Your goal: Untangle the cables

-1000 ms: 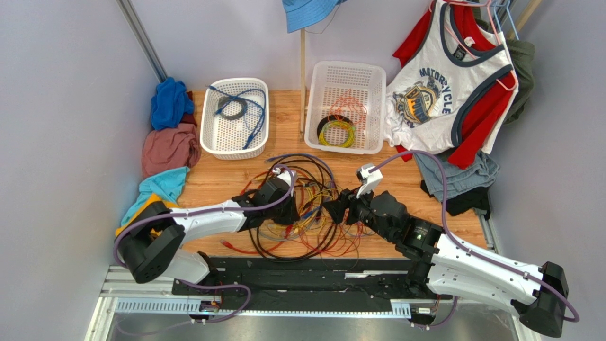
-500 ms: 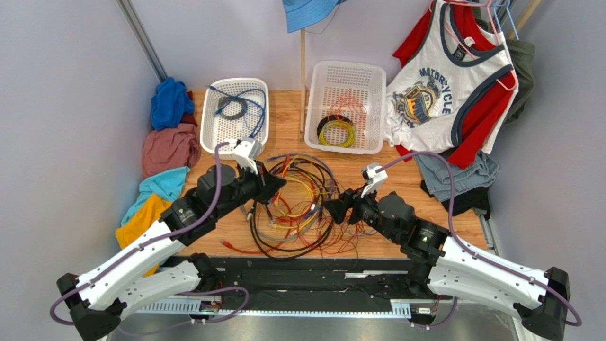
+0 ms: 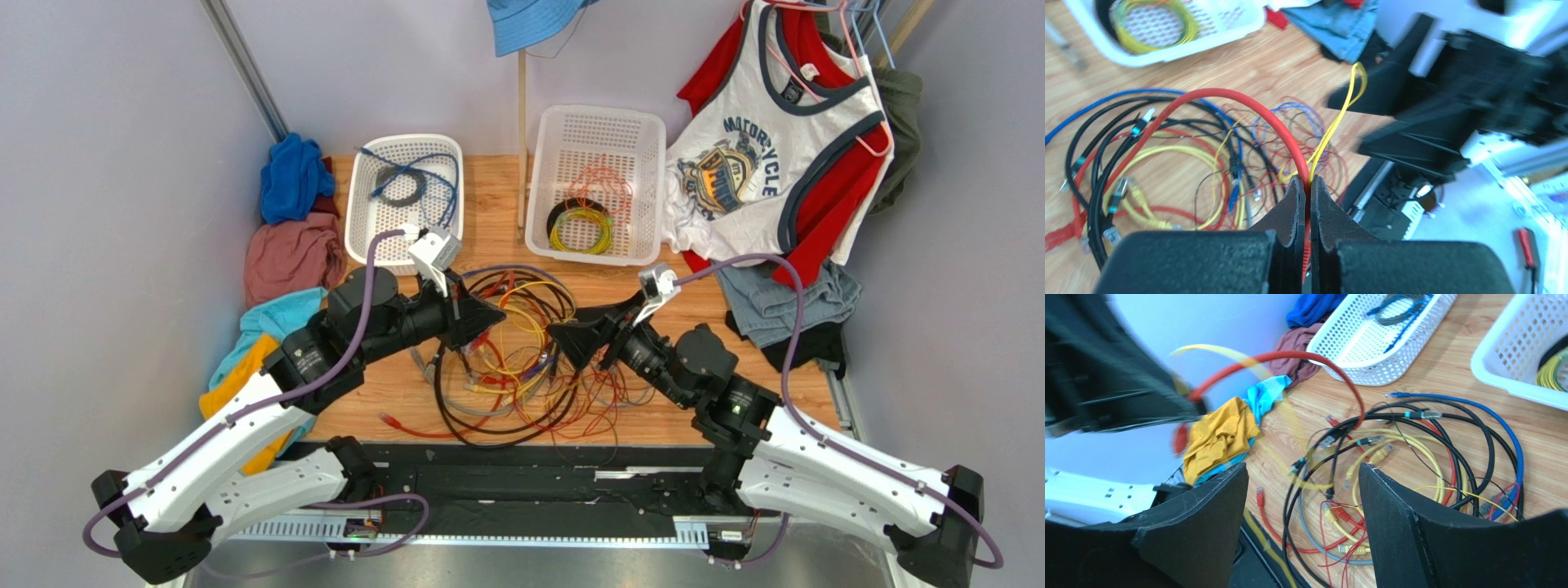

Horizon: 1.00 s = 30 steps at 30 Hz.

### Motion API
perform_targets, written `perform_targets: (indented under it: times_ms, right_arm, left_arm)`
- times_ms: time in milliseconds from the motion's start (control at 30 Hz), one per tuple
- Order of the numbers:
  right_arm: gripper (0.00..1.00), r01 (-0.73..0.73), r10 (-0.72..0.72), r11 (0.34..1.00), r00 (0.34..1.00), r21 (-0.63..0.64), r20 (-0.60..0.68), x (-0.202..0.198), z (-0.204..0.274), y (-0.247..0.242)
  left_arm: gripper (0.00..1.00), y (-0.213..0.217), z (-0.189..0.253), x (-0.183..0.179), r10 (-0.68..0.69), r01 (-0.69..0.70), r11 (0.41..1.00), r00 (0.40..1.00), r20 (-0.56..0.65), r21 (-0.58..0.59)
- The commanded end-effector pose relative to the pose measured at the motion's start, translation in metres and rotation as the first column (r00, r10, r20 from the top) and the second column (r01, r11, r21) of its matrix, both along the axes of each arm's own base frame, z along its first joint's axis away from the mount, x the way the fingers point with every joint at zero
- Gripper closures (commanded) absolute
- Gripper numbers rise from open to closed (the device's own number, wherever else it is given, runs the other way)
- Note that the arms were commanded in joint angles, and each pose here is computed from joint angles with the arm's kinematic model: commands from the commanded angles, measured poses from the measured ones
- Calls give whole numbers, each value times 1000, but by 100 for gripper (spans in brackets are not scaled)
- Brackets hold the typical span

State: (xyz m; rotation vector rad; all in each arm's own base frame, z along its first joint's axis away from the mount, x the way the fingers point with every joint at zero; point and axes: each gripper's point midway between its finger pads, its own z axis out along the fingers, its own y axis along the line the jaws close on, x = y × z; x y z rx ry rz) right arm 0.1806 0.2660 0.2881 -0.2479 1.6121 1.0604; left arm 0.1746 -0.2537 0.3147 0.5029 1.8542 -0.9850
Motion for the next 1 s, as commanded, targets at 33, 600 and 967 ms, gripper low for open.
perform_targets:
  times_ms: [33,600,967]
  right_arm:
    - [28,19,-16,985,1000,173,-19,18,30,-5]
    - [27,140,-115,984,972,114,-207,27,31,-49]
    - [23,-101,136,990,851,96,-508,48,-28,13]
  left_arm:
    - [100,-7,61,-36,-208,226,970,961,180,-86]
    - [100,23,-58,25,92,-113,991,965,245,73]
    - [100,9,-90,22,78,-135,982,927,366,135]
